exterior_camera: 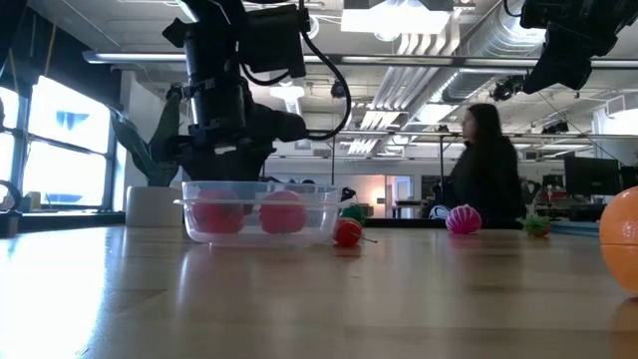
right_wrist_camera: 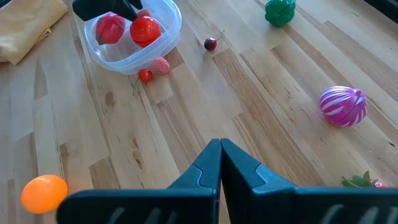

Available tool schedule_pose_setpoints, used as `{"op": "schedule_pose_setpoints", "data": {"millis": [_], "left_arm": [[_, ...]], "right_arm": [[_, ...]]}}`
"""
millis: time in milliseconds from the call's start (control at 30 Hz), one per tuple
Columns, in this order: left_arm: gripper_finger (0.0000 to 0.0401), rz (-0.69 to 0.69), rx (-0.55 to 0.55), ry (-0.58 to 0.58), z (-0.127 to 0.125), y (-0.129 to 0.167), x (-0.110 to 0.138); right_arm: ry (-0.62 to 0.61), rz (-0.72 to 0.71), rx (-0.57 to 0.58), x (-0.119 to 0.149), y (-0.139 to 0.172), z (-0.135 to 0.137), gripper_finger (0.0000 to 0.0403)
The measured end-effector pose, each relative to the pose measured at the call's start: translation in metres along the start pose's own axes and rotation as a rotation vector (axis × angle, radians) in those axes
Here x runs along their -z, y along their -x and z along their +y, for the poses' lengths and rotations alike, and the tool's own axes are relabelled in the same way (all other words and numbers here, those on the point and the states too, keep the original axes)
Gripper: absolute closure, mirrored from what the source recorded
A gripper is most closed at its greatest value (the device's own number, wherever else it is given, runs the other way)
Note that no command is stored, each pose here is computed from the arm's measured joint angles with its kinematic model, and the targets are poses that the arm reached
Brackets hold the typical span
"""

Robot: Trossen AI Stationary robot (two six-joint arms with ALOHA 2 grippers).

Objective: Pick and placing Produce into tupperware
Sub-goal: Put the green bell pepper into the transparent container

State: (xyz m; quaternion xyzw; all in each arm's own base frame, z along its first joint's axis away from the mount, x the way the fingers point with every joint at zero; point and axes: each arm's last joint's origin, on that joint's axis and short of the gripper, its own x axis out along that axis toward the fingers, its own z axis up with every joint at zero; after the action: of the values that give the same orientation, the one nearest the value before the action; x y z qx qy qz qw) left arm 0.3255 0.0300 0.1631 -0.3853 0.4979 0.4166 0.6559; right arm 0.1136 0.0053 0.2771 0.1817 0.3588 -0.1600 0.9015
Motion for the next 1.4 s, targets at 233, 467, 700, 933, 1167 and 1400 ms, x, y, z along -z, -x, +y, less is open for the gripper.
{"op": "schedule_pose_setpoints", "data": {"millis": [233, 467, 700, 933, 1167, 1400], "left_arm": [[0.0251, -0.057, 0.01, -0.026, -0.012, 0.019, -0.01], [0.0265, -0.253, 0.007, -0.07, -0.032, 0.071, -0.039], [0.0265, -0.41, 0.101, -0.027, -0.037, 0.114, -0.107], [0.0265, -0.345, 0.301, 0.094, -0.032, 0.106, -0.197], [0.0265, -0.229, 0.385, 0.182, -0.045, 0.068, -0.242], [0.0265, -0.15, 0.289, 0.209, -0.047, 0.032, -0.246]], "right_arm": [[0.0, 0.0, 0.0, 0.0, 0.0, 0.0, 0.0402], [0.0, -0.001, 0.0, 0.0, 0.0, 0.0, 0.0402], [0.0, 0.0, 0.0, 0.0, 0.0, 0.0, 0.0402], [0.0, 0.0, 0.0, 0.0, 0.0, 0.0, 0.0402], [0.0, 0.0, 0.0, 0.0, 0.0, 0.0, 0.0402], [0.0, 0.0, 0.0, 0.0, 0.0, 0.0, 0.0402]]}}
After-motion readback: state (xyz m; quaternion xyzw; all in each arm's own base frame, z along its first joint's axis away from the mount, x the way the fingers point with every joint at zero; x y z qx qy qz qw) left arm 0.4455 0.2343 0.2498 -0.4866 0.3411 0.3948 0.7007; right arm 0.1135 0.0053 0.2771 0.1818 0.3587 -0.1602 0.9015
